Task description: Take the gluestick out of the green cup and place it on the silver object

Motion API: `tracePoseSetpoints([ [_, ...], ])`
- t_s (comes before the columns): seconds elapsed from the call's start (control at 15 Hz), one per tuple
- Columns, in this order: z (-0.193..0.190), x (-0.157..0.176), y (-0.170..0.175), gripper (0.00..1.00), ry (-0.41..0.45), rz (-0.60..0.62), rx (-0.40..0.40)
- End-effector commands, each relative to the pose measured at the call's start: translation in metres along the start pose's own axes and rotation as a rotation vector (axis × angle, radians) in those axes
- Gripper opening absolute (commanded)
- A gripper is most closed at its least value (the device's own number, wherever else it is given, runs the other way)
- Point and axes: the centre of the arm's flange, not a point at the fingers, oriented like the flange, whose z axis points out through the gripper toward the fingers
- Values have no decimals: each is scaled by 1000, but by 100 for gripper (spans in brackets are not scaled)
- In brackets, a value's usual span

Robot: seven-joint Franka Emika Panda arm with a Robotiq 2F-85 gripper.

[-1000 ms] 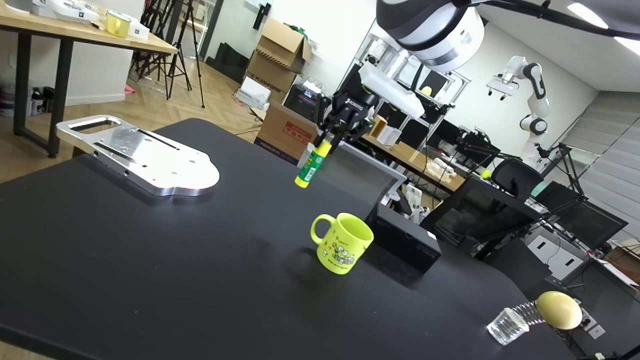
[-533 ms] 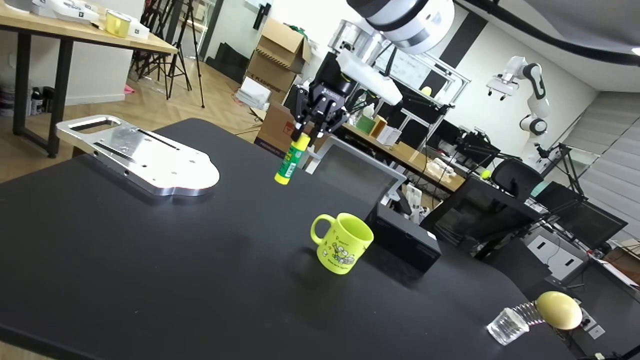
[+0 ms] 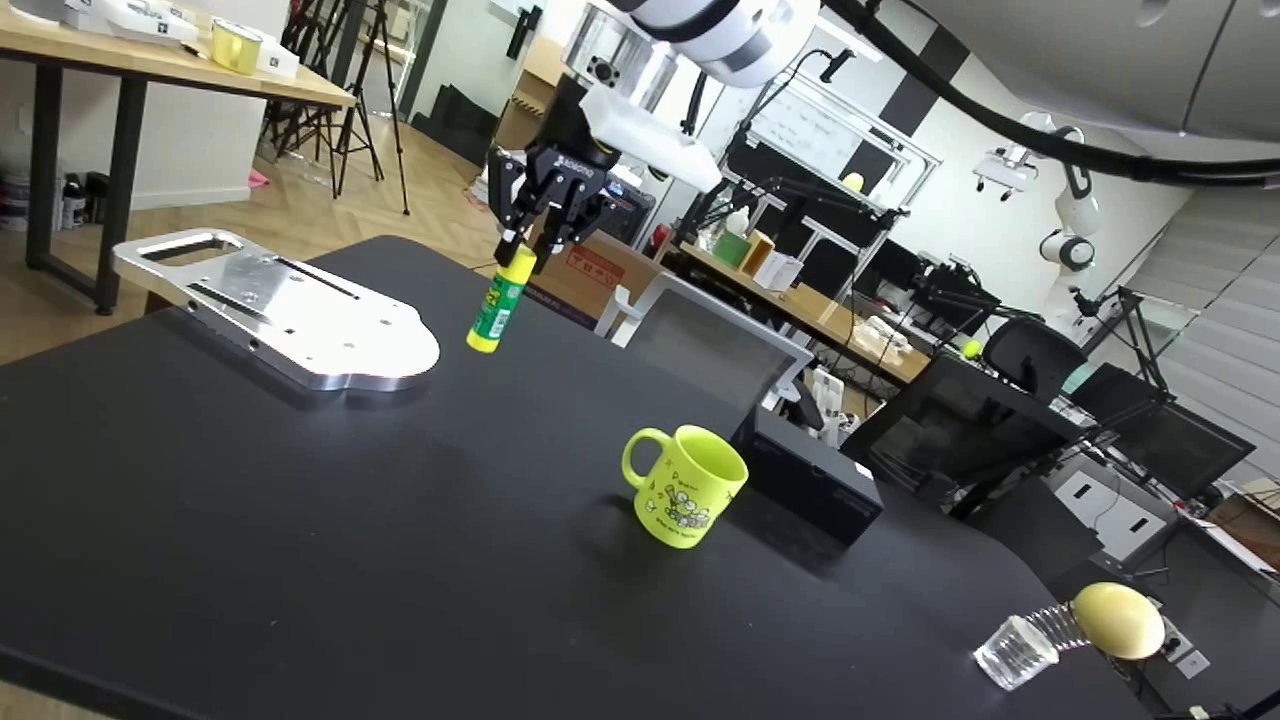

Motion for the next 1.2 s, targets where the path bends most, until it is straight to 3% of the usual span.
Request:
tracePoseSetpoints([
  [0.0,2,63,-12,8,34,-55,-9],
  [0.6,14,76,-40,8,54,-154,10],
  [1.13,18,75,-41,8,45,-212,30],
])
